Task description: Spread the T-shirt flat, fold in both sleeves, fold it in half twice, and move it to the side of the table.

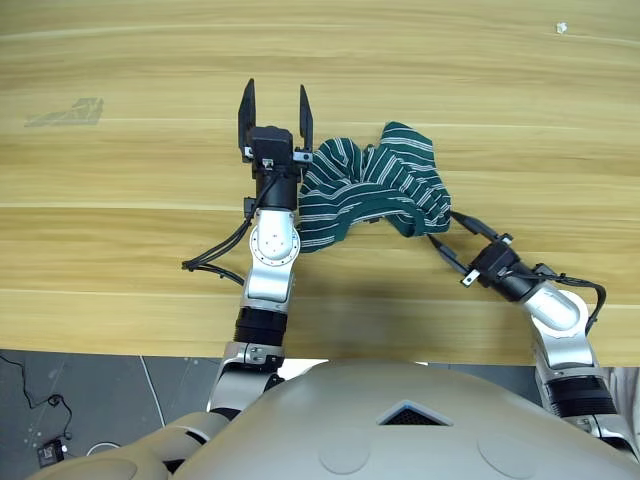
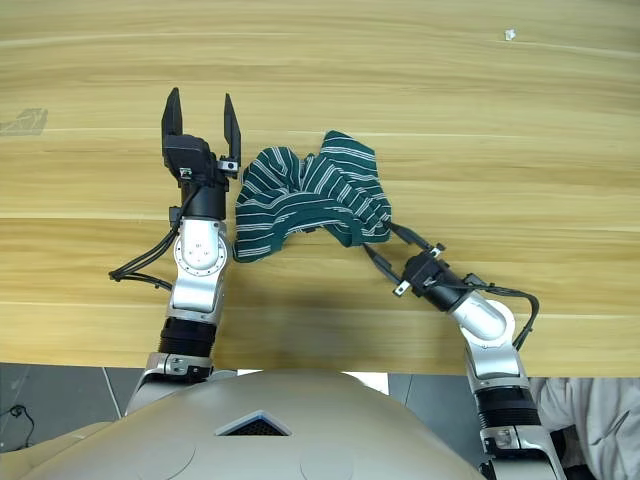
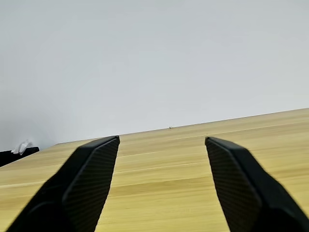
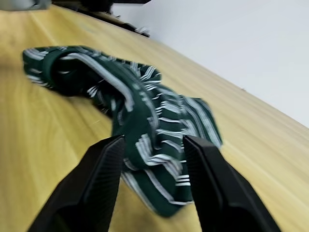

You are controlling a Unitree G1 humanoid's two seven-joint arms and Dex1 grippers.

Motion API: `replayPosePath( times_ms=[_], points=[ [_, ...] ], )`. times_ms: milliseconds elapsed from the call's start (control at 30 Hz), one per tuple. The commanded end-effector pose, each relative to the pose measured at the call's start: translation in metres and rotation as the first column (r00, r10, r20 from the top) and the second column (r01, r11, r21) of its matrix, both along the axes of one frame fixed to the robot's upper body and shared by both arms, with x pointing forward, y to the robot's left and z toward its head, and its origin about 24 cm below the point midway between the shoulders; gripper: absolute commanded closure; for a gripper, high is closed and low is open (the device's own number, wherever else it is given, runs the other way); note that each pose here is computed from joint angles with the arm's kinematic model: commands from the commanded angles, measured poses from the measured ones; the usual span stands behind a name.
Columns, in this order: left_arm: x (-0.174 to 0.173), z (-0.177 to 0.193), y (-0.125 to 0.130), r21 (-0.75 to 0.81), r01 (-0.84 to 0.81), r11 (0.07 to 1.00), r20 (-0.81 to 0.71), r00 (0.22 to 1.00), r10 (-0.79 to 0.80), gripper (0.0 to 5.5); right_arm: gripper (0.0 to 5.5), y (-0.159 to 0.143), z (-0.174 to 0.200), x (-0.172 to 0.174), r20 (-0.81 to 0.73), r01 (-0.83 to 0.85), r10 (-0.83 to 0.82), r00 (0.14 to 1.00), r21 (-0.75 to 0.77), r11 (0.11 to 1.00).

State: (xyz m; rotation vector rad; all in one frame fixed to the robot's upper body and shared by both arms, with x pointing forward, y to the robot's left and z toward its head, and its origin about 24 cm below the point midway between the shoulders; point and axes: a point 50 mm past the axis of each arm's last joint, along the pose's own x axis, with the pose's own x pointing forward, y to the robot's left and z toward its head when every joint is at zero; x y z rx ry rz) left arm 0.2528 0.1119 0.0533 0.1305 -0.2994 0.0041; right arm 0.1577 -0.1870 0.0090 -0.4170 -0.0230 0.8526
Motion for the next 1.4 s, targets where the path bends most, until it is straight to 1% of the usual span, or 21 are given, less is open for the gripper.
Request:
replayPosePath(
  times_ms=[33, 100, 167, 333, 500, 733, 833, 867, 900, 967, 1000, 1067, 1233, 1333, 1400],
  points=[
    [0.001, 0.002, 0.006, 0.005, -0.019, 1.0, 0.005, 1.0, 0.019, 2.21, 3.26, 0.007, -0.011, -0.009, -0.046, -0.114, 0.11, 0.993, -0.095, 0.989],
    [0.0, 0.002, 0.008, 0.006, -0.026, 1.0, 0.004, 1.0, 0.026, 2.21, 3.26, 0.007, -0.014, -0.01, -0.048, -0.121, 0.116, 0.992, -0.115, 0.986],
    [-0.001, 0.001, 0.01, 0.007, -0.03, 1.0, 0.003, 1.0, 0.03, 2.21, 3.26, 0.007, -0.016, -0.007, -0.05, -0.09, 0.085, 0.995, -0.103, 0.991],
    [-0.001, 0.0, 0.013, 0.007, -0.033, 0.999, -0.001, 0.999, 0.033, 2.21, 3.26, 0.012, -0.011, 0.01, 0.024, -0.023, 0.026, 0.999, -0.089, 0.996],
    [0.0, -0.001, 0.013, 0.008, -0.033, 0.999, -0.003, 0.999, 0.033, 2.21, 3.26, 0.019, -0.008, 0.011, 0.064, -0.021, 0.023, 0.998, -0.039, 0.999],
    [0.0, -0.002, 0.014, 0.008, -0.032, 0.999, -0.009, 0.999, 0.032, 2.21, 3.26, 0.03, -0.015, 0.008, 0.029, -0.053, 0.054, 0.998, -0.032, 0.998],
    [0.001, -0.003, 0.015, 0.01, -0.029, 1.0, -0.012, 1.0, 0.029, 2.21, 3.26, 0.032, -0.023, 0.01, -0.019, -0.05, 0.049, 0.999, -0.037, 0.998],
    [0.001, -0.003, 0.015, 0.01, -0.029, 1.0, -0.013, 1.0, 0.029, 2.21, 3.26, 0.032, -0.025, 0.011, -0.039, -0.04, 0.039, 0.998, -0.037, 0.998],
    [0.001, -0.003, 0.015, 0.01, -0.028, 1.0, -0.014, 1.0, 0.028, 2.21, 3.26, 0.032, -0.029, 0.012, -0.101, -0.003, 0.003, 0.995, -0.006, 1.0],
    [0.001, -0.003, 0.014, 0.01, -0.027, 1.0, -0.015, 1.0, 0.027, 2.21, 3.26, 0.031, -0.034, 0.016, -0.175, 0.057, -0.051, 0.983, 0.027, 0.998],
    [0.001, -0.004, 0.014, 0.01, -0.027, 1.0, -0.016, 1.0, 0.027, 2.21, 3.26, 0.029, -0.035, 0.019, -0.186, 0.083, -0.075, 0.98, 0.034, 0.996],
    [0.001, -0.004, 0.014, 0.009, -0.027, 1.0, -0.017, 0.999, 0.027, 2.21, 3.26, 0.027, -0.032, 0.022, -0.182, 0.102, -0.093, 0.979, 0.038, 0.994],
    [-0.001, -0.005, 0.015, 0.009, -0.028, 1.0, -0.021, 0.999, 0.029, 2.21, 3.26, 0.029, -0.033, 0.023, -0.171, 0.086, -0.081, 0.982, 0.021, 0.996],
    [-0.001, -0.005, 0.016, 0.009, -0.033, 0.999, -0.024, 0.999, 0.033, 2.21, 3.26, 0.032, -0.035, 0.022, -0.19, 0.072, -0.069, 0.979, 0.012, 0.997],
    [-0.001, -0.006, 0.018, 0.009, -0.037, 0.999, -0.026, 0.999, 0.037, 2.17, 3.61, 0.032, -0.038, 0.022, -0.219, 0.069, -0.067, 0.973, 0.0, 0.998]
  ],
)
